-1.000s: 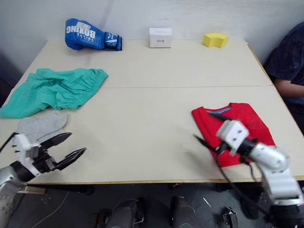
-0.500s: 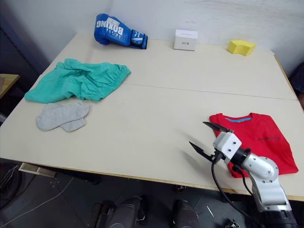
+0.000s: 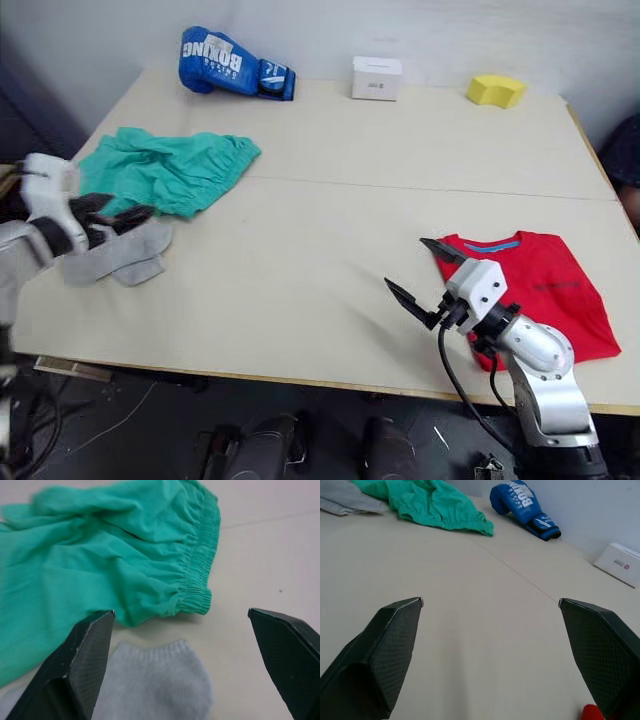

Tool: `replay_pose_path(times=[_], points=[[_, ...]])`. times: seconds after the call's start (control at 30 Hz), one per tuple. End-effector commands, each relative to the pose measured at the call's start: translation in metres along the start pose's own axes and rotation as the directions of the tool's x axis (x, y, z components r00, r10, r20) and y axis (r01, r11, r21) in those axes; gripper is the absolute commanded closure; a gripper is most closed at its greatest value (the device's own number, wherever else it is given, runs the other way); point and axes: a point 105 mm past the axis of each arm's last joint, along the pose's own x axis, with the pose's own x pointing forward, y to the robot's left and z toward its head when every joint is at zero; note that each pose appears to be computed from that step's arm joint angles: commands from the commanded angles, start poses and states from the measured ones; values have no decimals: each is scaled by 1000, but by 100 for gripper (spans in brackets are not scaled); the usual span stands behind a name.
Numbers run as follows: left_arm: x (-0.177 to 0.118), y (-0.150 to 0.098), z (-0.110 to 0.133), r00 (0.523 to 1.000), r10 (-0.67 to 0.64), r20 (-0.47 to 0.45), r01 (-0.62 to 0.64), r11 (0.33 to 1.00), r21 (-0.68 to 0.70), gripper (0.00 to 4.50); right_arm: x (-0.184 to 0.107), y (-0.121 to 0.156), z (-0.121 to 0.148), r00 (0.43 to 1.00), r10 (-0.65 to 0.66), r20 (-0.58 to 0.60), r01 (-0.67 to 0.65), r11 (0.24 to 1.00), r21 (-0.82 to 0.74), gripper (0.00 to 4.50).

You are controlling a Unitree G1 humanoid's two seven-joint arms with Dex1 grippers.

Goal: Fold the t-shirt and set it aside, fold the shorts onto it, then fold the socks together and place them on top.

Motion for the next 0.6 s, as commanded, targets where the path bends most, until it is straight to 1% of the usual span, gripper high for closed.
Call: replay_pose_path(times=[0.03,0.13,0.23,0.27,0.33,0.4,0.43,0.5,0.57,0.6], points=[[35,12,1,996,63,-56,-58,994,92,0,0,-3,10,999,-31,31,32,999,-22,4],[58,7,-5,993,75,-94,-63,990,130,0,-2,-3,12,998,-52,26,52,998,-27,4],[70,-2,-15,988,75,-133,-56,989,140,0,-8,-3,14,996,-88,15,88,995,-39,4],[72,-4,-24,981,81,-174,-53,985,163,19,-13,-3,15,995,-100,7,100,994,-45,1],[73,-3,-34,969,109,-220,-65,978,198,60,-19,-3,17,993,-118,-3,118,992,-53,0],[73,-1,-35,967,132,-219,-88,976,197,118,-23,-3,18,991,-135,-8,134,989,-60,0],[74,-1,-34,969,134,-209,-94,977,190,155,-25,-4,19,989,-147,-10,146,987,-65,0],[76,-3,-29,977,122,-175,-90,980,180,211,-29,-4,18,984,-176,-18,174,982,-68,0],[79,-7,-11,991,111,-79,-95,978,187,276,-31,-2,17,983,-184,-27,182,981,-67,0],[80,-10,2,996,90,-17,-85,980,180,305,-31,-2,17,982,-184,-31,181,981,-68,0]])
